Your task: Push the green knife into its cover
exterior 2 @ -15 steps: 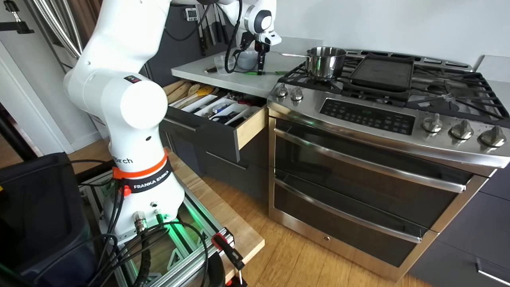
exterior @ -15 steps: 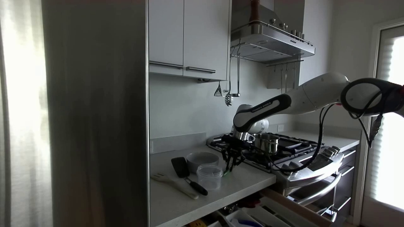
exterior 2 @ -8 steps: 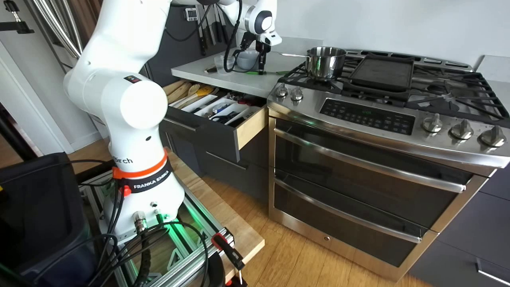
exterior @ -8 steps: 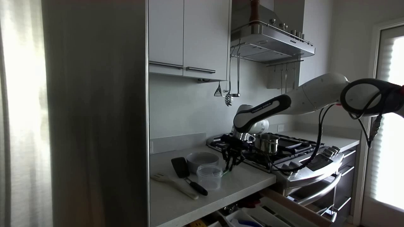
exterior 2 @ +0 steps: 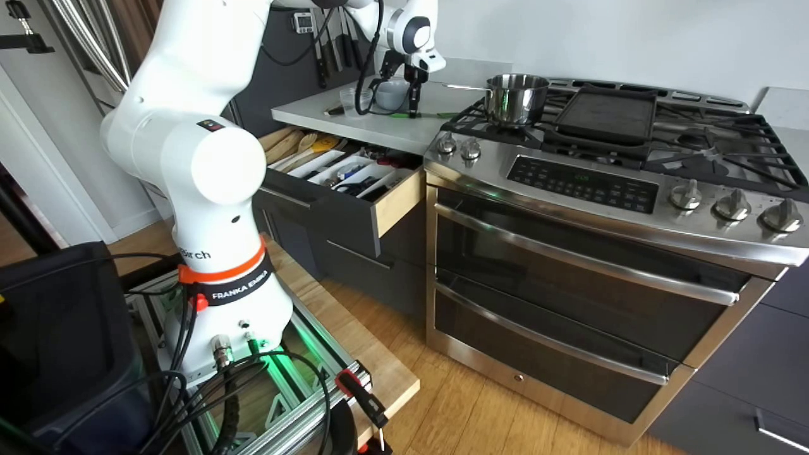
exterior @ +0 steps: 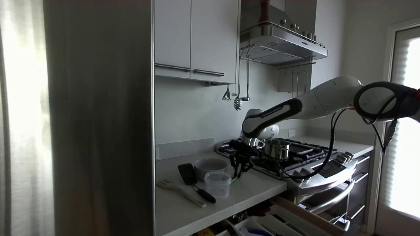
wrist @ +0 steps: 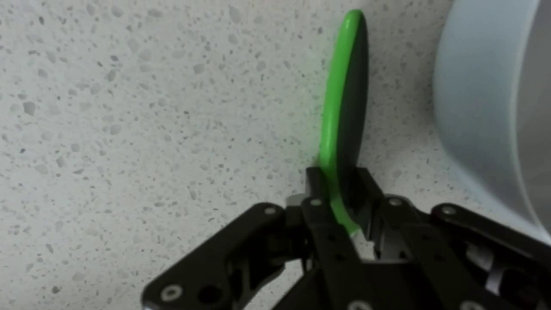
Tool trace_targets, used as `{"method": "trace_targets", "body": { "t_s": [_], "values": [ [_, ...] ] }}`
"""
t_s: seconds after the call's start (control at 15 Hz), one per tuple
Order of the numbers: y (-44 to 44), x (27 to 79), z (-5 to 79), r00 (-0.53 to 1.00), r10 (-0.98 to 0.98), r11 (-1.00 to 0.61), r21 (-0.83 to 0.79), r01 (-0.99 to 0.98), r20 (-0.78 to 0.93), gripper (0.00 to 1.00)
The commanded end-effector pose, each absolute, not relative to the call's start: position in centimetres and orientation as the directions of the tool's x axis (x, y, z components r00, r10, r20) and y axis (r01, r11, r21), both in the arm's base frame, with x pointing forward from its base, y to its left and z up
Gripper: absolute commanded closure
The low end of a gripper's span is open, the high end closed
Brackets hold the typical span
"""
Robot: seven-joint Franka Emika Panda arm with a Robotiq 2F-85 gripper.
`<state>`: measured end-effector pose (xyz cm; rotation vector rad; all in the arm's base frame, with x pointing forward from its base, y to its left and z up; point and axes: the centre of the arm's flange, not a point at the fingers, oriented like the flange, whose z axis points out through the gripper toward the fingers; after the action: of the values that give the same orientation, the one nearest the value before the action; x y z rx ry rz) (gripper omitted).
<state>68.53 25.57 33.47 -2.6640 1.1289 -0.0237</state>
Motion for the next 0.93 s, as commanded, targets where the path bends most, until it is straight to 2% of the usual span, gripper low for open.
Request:
{"method": "trace_targets", "body": {
  "t_s": [0.0,0.33,0.87],
  "values": [
    [28.2,68.1,31.5,0.749,-0.655,-0.718,-0.227,-0.658,-0.097,0.95],
    [30.3,67.9,31.3,0.783,-0.617,-0.753,-0.228,-0.618,-0.085,0.95],
    [30.1,68.7,31.7,0.749,-0.659,-0.718,-0.242,-0.653,-0.067,0.95]
  ]
}}
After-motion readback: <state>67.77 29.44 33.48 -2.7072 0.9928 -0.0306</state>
